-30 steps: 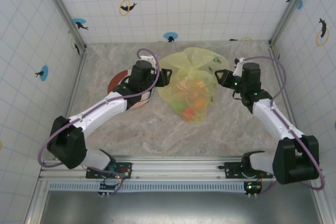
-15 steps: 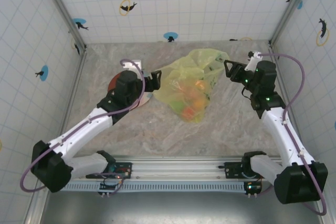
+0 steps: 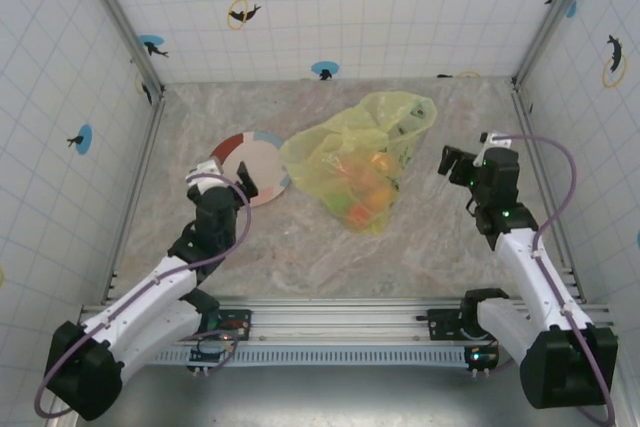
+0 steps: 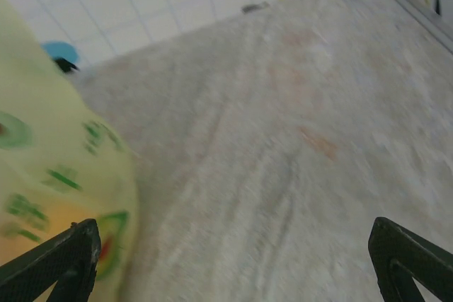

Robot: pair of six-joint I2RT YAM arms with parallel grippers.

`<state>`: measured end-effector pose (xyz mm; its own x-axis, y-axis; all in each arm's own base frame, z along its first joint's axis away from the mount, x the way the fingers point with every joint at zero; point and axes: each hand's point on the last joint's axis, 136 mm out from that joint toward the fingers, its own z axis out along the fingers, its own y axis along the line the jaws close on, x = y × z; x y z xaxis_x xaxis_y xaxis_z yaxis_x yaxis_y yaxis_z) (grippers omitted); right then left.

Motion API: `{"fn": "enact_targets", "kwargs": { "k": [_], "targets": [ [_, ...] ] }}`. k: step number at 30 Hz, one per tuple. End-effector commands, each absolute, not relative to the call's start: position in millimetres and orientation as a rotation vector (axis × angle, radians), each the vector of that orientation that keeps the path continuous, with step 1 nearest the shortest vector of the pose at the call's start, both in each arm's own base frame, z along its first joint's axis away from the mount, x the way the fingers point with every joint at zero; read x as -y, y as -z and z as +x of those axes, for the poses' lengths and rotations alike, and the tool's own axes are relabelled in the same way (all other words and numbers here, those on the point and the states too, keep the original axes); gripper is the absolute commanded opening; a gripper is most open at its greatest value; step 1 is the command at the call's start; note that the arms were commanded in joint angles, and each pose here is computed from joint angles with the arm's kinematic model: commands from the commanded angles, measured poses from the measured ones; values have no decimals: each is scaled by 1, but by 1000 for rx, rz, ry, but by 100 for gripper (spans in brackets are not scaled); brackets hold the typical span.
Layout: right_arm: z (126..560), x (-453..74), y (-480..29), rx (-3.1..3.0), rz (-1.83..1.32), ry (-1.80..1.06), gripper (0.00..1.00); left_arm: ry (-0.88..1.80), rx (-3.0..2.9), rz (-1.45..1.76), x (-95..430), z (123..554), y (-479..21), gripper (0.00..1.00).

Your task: Place the fruits into the plastic bag

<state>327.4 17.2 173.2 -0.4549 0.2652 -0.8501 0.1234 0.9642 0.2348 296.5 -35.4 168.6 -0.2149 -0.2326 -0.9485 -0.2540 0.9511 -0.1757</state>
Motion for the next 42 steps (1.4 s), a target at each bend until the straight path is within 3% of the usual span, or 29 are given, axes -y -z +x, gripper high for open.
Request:
{"fn": "enact_targets", "kwargs": {
  "k": [1, 8, 19, 36, 42],
  "targets": [
    [326, 2, -166, -1983, 325, -69, 100, -177, -1743, -514, -12, 290, -152, 98],
    [315, 23, -116, -2010, 427, 23, 100, -409, -1791, -550, -60, 276, -110, 98],
    [299, 38, -58, -2075, 438, 161, 100, -527, -1894, -296, -60, 276, -71, 98],
    [294, 21, -46, -2010, 193, 225, 99, -168, -1781, -178, -28, 297, -84, 98],
    [298, 11, -56, -1946, 150, 159, 100, -118, -1848, -137, -21, 304, -65, 97]
  ]
}}
